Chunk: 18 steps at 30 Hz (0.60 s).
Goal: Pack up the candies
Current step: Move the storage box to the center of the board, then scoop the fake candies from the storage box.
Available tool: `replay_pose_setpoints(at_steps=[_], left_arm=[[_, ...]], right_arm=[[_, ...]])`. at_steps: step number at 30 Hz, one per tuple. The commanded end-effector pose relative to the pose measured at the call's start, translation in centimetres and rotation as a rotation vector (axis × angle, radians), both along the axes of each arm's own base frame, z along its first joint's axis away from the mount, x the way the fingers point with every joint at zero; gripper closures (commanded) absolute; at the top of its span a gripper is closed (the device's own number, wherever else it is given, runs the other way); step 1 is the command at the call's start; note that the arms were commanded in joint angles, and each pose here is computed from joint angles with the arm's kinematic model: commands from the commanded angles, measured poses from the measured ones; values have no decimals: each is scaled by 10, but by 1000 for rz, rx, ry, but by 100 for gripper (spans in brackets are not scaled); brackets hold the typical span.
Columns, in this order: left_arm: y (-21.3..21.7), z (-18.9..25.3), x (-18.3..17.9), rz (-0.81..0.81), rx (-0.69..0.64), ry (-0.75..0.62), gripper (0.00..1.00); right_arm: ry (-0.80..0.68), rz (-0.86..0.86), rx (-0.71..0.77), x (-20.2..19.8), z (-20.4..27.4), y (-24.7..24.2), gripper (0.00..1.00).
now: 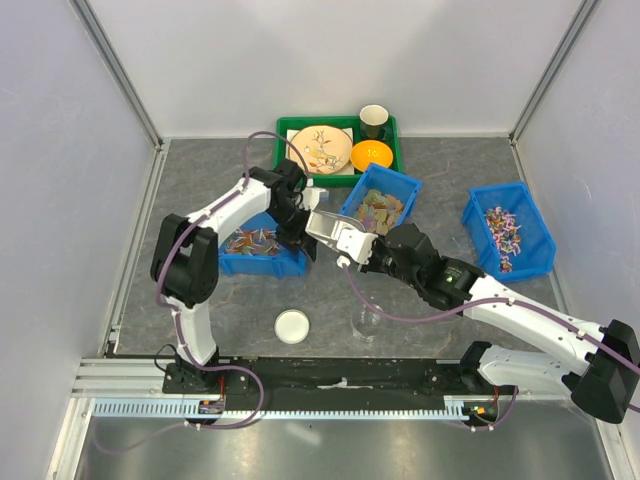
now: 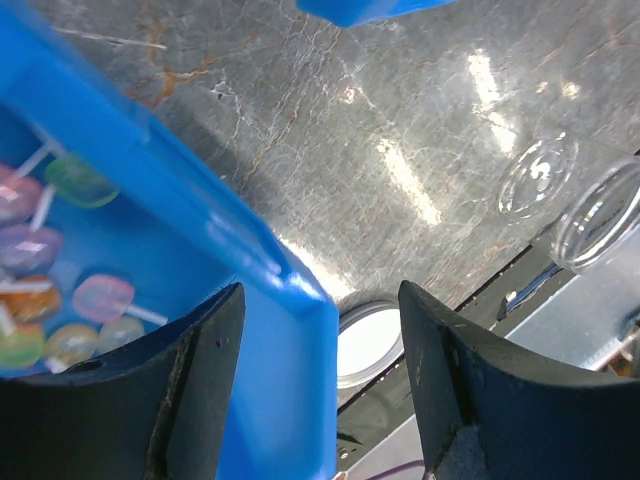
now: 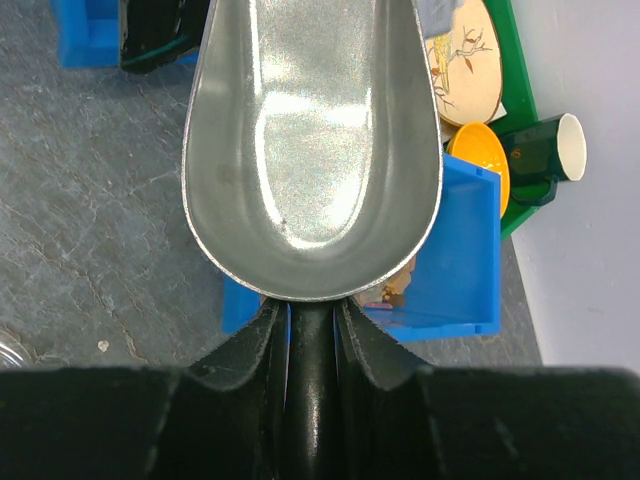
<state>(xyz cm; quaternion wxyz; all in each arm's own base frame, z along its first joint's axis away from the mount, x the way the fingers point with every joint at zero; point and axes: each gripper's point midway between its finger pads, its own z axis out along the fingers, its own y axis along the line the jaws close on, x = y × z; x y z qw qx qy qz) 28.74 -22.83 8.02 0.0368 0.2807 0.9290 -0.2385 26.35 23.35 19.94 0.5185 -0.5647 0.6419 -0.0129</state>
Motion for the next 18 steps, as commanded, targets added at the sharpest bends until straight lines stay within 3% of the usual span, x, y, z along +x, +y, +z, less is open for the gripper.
replay_pose_setpoints(at_steps=[1, 4, 9, 13, 18], left_arm=[[0, 71, 22, -14, -87, -256, 30], [9, 97, 29, 11, -84, -364, 29], [65, 105, 57, 205, 82, -493, 28], [130, 96, 75, 418, 156, -468, 28], [185, 81, 80, 554, 207, -434, 28]], right_arm=[[-73, -21, 67, 9, 23, 2, 100], [-72, -23, 64, 9, 22, 3, 100], [-71, -25, 66, 10, 21, 2, 100], [-68, -25, 63, 10, 20, 2, 100], [-71, -26, 65, 10, 21, 2, 100]])
